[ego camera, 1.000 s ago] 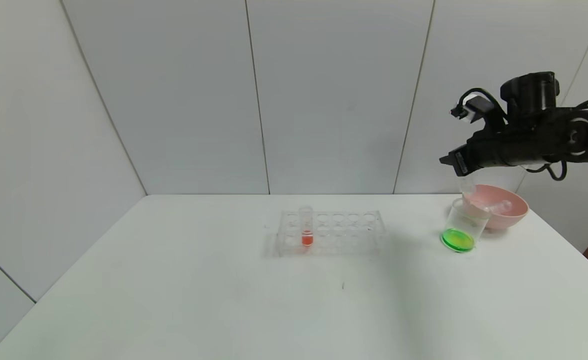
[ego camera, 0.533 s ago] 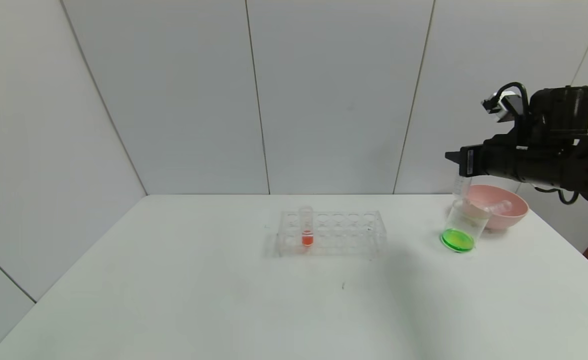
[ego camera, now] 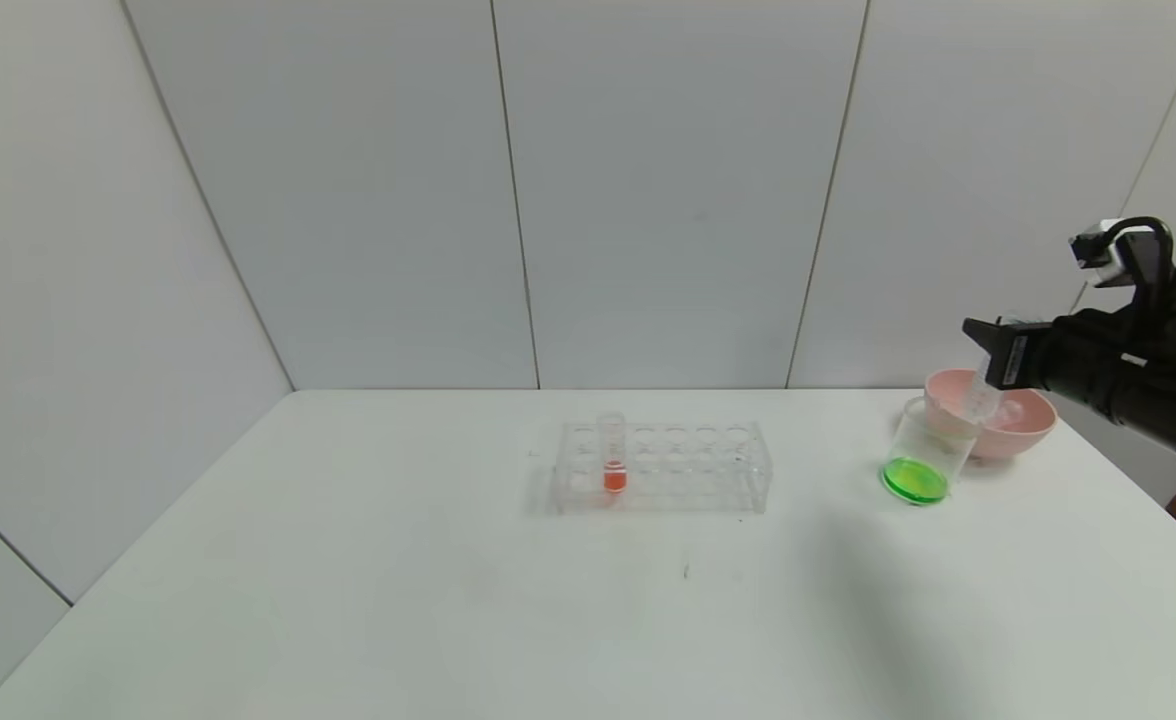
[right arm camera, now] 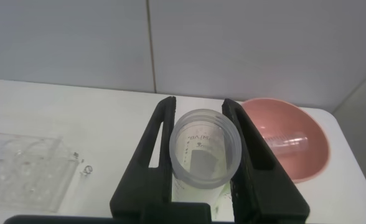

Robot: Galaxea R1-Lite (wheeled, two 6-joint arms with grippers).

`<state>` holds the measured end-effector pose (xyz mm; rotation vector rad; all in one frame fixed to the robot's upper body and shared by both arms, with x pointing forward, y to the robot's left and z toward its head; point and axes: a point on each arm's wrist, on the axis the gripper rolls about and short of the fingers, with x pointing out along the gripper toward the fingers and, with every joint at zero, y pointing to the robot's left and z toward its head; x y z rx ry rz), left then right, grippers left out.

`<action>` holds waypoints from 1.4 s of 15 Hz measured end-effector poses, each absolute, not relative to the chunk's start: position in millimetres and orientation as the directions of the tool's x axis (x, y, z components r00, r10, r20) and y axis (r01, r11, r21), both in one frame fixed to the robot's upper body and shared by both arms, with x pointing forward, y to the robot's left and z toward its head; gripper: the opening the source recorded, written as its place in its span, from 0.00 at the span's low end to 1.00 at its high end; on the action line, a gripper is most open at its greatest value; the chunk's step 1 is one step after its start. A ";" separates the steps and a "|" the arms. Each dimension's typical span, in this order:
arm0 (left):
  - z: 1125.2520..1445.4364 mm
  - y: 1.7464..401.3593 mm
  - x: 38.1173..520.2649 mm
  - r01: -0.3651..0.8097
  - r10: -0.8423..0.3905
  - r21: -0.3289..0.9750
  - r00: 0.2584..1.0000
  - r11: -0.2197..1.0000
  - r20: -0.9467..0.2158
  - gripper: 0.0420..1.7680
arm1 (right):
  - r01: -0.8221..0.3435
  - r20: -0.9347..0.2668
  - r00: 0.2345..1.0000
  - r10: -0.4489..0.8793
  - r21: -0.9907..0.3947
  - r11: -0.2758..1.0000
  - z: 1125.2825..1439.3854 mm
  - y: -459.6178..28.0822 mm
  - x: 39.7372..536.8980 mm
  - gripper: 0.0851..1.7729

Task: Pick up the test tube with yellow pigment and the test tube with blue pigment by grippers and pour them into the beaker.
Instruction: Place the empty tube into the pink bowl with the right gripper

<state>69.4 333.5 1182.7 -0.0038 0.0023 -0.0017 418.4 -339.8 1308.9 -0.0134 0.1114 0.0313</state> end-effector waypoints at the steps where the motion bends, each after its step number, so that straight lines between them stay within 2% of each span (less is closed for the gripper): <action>1: 1182.7 333.5 69.4 0.001 -0.001 -0.004 1.000 1.000 -0.002 1.00 | 0.004 -0.114 0.993 -0.005 -0.011 1.000 1306.3 -350.1 419.4 0.29; 8: 1182.7 333.5 69.4 0.002 -0.002 -0.004 1.000 1.000 -0.002 1.00 | 0.172 -0.104 0.980 -0.168 0.028 0.985 1291.5 -399.2 464.2 0.29; 12: 1182.7 333.5 69.4 0.002 -0.002 -0.004 1.000 1.000 -0.002 1.00 | 0.268 -0.098 0.959 -0.264 0.023 0.963 1270.1 -412.1 513.4 0.29; 16: 1182.7 333.5 69.4 0.002 -0.002 -0.004 1.000 1.000 -0.002 1.00 | 0.313 -0.101 0.946 -0.309 0.017 0.950 1242.7 -416.1 552.0 0.29; 21: 1182.7 333.5 69.4 0.002 -0.002 -0.004 1.000 1.000 -0.003 1.00 | 0.347 -0.107 0.933 -0.344 0.011 0.938 1224.8 -419.0 572.1 0.59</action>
